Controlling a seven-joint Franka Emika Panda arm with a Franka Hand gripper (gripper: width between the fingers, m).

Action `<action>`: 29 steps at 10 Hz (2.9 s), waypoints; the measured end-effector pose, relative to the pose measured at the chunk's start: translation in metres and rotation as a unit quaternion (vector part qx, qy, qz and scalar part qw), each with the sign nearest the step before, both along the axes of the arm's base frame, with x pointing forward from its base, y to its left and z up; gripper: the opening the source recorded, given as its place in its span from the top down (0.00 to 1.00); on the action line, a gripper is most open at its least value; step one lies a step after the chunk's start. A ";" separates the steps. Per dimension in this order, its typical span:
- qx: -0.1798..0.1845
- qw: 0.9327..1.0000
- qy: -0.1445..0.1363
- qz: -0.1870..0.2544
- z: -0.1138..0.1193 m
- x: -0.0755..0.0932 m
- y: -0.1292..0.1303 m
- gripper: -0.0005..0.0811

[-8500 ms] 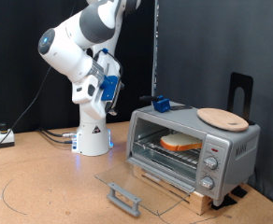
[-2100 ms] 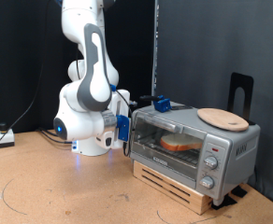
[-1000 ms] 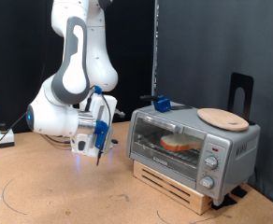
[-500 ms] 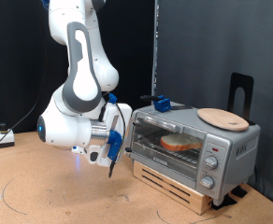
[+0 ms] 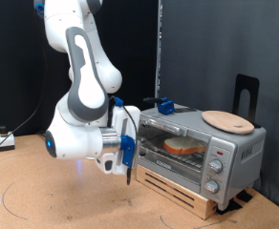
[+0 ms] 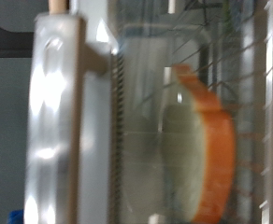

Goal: Make a piece of toast with the oven

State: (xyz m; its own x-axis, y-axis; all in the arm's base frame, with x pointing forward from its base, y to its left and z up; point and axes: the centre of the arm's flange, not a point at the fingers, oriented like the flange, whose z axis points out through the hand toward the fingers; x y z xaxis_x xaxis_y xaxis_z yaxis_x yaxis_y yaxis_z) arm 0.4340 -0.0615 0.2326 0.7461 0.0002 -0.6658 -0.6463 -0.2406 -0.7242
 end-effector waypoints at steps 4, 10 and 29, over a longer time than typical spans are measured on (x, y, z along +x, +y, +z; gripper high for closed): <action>-0.003 0.999 -0.036 -0.018 -0.002 0.024 0.009 0.00; -0.006 0.984 -0.176 -0.006 -0.021 0.085 0.043 0.00; 0.031 0.996 -0.067 0.048 -0.103 0.173 0.079 0.00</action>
